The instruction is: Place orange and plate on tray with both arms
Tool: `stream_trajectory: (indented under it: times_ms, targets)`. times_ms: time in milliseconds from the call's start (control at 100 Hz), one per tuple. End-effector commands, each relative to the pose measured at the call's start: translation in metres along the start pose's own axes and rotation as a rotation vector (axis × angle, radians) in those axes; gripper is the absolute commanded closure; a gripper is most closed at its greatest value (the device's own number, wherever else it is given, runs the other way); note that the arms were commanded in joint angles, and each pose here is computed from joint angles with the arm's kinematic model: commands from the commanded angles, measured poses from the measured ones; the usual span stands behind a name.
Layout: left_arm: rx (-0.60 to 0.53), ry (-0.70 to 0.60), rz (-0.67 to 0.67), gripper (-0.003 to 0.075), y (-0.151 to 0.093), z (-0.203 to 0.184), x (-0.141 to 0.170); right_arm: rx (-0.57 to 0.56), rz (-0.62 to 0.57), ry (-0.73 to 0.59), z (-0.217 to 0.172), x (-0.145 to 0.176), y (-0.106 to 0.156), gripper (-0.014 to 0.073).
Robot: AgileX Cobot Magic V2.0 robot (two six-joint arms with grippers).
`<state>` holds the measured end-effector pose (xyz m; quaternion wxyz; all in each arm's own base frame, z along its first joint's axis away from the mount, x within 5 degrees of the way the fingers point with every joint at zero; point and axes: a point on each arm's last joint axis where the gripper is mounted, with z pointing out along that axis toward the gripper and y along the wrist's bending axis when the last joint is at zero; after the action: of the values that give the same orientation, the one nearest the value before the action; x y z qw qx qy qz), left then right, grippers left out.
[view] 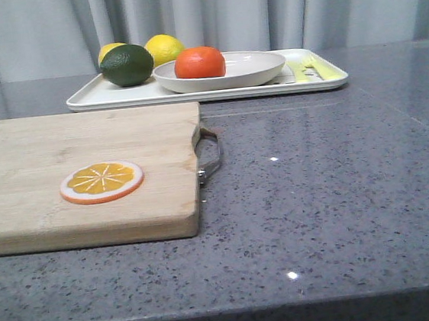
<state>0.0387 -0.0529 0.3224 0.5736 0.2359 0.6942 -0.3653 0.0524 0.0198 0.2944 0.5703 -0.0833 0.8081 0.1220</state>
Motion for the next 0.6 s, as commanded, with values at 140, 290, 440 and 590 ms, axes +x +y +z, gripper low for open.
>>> stream_trajectory:
  times_ms: [140,290,440,590]
  targets:
    - [-0.001,-0.072,-0.007,0.0741,-0.0001,-0.0006,-0.0073,0.008,-0.013,-0.102,-0.0035,-0.003,-0.0008,0.0663]
    - [-0.002,-0.069,-0.007,0.0741,0.0,-0.0005,-0.0066,0.008,-0.013,-0.101,-0.0034,-0.0029,-0.0008,0.0663]
    - [-0.002,-0.069,-0.007,0.0741,0.0,-0.0005,-0.0066,0.008,-0.013,-0.101,-0.0034,-0.0029,-0.0008,0.0663]
    - [-0.002,-0.069,-0.007,0.0741,0.0,-0.0005,-0.0066,0.008,-0.013,-0.101,-0.0034,-0.0029,-0.0008,0.0663]
